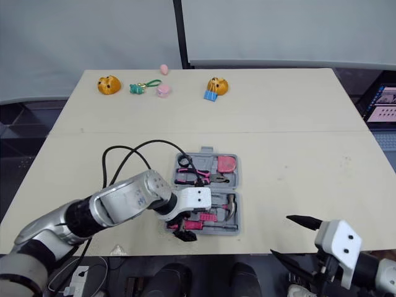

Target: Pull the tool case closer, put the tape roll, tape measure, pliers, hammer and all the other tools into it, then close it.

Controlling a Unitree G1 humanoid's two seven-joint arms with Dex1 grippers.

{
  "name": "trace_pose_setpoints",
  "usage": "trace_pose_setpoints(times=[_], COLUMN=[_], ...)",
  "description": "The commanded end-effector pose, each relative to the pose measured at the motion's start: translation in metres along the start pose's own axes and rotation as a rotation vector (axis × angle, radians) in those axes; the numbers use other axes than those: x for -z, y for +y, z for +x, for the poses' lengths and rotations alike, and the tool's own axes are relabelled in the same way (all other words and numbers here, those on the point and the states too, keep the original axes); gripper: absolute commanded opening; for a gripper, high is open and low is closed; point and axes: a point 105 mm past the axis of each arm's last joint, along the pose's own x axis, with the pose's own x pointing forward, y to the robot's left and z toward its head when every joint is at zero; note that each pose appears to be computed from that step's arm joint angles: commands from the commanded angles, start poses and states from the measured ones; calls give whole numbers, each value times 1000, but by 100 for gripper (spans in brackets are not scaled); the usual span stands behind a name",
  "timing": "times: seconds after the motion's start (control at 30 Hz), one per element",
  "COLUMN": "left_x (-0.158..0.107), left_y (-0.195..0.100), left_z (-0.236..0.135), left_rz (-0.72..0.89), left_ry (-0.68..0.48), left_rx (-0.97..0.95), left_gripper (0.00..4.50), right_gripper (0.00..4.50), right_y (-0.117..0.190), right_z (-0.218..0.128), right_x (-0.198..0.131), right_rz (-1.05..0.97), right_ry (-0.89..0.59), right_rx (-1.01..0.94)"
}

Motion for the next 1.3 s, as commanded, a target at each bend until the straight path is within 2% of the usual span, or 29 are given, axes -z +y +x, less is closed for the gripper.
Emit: trace_pose_setpoints(times=[0.03,0.07,0.17,0.37,0.4,0.5,0.57,0.7,1.3], left_x=[-14,-17,-22,-7,-3,12,14,17,34], left_y=[0,1,8,14,12,6,3,5,-2], left_z=[-16,-20,-28,-38,-40,-40,-40,-36,10], left_rz=[7,-3,-27,-58,-49,-36,-13,30,75], left_ry=[-80,-111,-248,-503,-543,-608,-663,-702,-624], left_rx=[-11,-12,-34,-38,-27,-24,-8,-41,-22], left_gripper=[401,401,321,29,6,6,6,6,6], right_gripper=[450,450,450,450,450,450,450,450,450], right_y=[2,2,1,-1,-2,-3,-4,-5,-6], right_z=[3,3,3,2,2,2,2,2,-1], right_x=[-6,-6,-7,-7,-7,-7,-7,-7,-8], right_rz=[-17,-18,-20,-22,-22,-23,-24,-26,-27], right_ry=[-18,-19,-20,-19,-18,-17,-16,-16,-14], right_rx=[-11,-11,-8,1,3,7,9,12,38])
